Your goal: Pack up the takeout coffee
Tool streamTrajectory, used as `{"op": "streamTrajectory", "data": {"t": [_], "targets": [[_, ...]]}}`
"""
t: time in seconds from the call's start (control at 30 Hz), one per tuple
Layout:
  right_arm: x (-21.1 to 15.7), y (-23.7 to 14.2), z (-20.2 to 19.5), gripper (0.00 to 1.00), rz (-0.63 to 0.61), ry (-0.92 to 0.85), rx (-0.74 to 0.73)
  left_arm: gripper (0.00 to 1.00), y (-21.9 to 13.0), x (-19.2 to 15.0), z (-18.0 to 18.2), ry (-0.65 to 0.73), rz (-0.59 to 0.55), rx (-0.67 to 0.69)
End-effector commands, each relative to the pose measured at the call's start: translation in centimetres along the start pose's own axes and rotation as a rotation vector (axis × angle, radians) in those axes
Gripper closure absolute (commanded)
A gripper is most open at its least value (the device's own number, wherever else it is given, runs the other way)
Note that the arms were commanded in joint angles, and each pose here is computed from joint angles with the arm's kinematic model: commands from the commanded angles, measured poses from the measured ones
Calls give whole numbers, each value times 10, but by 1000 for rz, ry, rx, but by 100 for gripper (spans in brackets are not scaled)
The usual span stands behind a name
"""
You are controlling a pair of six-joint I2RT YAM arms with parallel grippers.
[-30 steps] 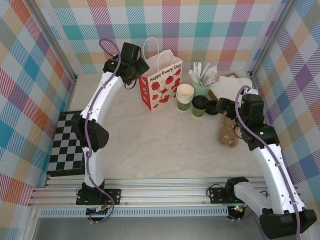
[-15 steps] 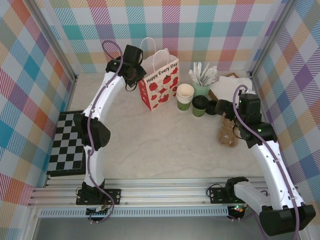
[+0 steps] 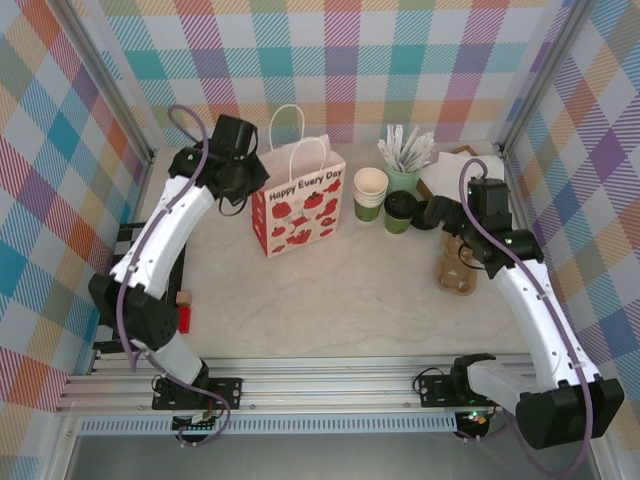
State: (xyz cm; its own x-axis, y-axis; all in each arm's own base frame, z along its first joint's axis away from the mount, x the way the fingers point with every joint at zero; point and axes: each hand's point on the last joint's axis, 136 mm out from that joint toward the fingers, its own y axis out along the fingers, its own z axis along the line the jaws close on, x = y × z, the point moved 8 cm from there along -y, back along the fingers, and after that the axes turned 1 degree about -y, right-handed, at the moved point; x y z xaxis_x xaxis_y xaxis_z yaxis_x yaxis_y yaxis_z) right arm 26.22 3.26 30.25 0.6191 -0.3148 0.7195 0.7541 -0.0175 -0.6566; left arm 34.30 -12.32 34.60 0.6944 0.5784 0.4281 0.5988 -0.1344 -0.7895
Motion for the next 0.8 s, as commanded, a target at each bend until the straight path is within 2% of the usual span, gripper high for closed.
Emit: {"op": "streamTrajectory", "data": {"t": [0.0, 0.13, 0.23, 0.33, 0.4, 0.47, 0.53, 0.63, 0.7, 0.77], "targets": [[2, 0, 3, 0, 41, 39, 15, 99, -19, -16, 16, -42, 33, -67], [0, 3, 5, 0, 69, 53, 33, 96, -31, -40, 42, -61, 66, -75], [-3, 7, 6, 0, 89, 56, 47, 89, -37, -51, 54, -69, 82, -96], [-6, 16, 0, 0, 145, 67, 55, 74, -44, -53, 60, -51, 70, -84], [-9, 24, -10, 0, 183, 74, 33, 59, -51, -50, 60, -24, 44, -95], [-17, 33, -26, 0, 227, 96, 9, 38, -60, -48, 58, 15, 18, -134], [-28, 41, -37, 0, 294, 129, 36, 20, -70, -45, 62, 21, -37, -130], [-51, 49, -40, 0, 427, 137, 124, 1, -87, -41, 82, -12, -190, -90], [-67, 51, -41, 0, 493, 125, 139, 0, -98, -41, 102, -68, -312, -50], [-77, 52, -46, 0, 495, 109, 99, 0, -104, -41, 120, -142, -420, -9]]}}
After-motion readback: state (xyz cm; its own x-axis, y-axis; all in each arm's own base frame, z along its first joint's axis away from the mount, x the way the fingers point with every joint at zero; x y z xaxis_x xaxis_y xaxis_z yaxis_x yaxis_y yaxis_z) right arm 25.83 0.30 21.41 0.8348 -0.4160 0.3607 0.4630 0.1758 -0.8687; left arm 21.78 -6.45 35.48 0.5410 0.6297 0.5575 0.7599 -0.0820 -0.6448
